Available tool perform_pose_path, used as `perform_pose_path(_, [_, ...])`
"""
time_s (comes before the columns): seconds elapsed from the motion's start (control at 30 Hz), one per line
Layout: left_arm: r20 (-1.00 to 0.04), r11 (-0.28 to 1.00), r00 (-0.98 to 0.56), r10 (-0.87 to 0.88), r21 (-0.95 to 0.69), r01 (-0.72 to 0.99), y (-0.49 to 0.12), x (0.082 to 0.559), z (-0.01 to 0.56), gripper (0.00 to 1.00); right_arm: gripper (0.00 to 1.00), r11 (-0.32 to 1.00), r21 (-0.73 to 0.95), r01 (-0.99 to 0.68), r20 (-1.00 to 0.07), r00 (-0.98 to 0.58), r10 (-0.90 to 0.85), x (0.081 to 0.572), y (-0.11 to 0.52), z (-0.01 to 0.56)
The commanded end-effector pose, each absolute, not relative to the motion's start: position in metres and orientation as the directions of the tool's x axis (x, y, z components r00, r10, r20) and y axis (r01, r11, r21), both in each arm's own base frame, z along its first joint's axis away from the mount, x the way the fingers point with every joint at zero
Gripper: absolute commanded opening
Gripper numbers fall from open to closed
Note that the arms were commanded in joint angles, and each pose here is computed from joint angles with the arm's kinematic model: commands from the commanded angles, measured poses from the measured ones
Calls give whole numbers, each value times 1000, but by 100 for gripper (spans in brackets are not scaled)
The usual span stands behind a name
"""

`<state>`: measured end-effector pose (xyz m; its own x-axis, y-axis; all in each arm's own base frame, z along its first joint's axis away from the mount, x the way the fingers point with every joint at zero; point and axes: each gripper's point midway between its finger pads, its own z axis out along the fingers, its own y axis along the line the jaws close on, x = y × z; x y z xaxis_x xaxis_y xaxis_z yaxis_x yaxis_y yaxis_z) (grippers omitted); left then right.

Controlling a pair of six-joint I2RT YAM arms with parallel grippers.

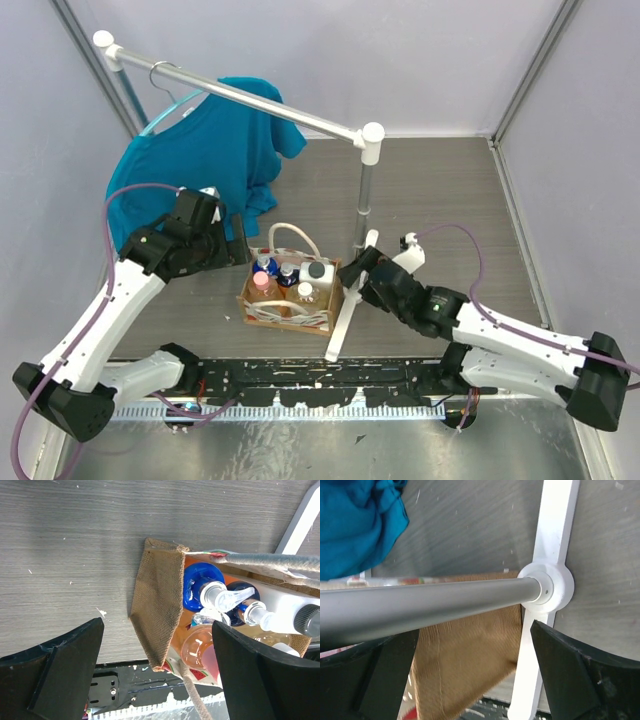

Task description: Take the personal care products out of the canvas bag

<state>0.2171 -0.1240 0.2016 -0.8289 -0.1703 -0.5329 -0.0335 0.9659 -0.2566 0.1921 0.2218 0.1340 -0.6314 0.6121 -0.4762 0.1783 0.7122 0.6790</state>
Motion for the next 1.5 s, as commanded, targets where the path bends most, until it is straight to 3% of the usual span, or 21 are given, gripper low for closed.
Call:
perform_pose_path(0.0, [-551,960,-816,-174,-279,-16,-124,212,207,96,100,698,696,169,-501,-582,640,235,224,159])
perform_pose_path(0.07, [-557,960,-811,-177,-281,-16,-123,210,209,96,100,695,697,177,-474,-613,632,251,224,150])
perform_pose_path(0.53, [-576,957,-796,-184,-289,-13,-116,201,215,97,100,859,501,109,-597,-675,434,370,226,132])
perform_pose_path(0.9, [-577,964,-798,-172,-264,-17,-113,202,211,97,100,894,410,180,-659,-620,427,493,226,139])
perform_pose_path(1.13, [-580,963,-795,-175,-268,-16,-113,202,214,97,100,903,353,244,-722,-544,429,568,191,155])
perform_pose_path(1.47, [-578,962,-796,-179,-271,-20,-112,200,218,97,100,944,284,167,-812,-482,329,603,171,182])
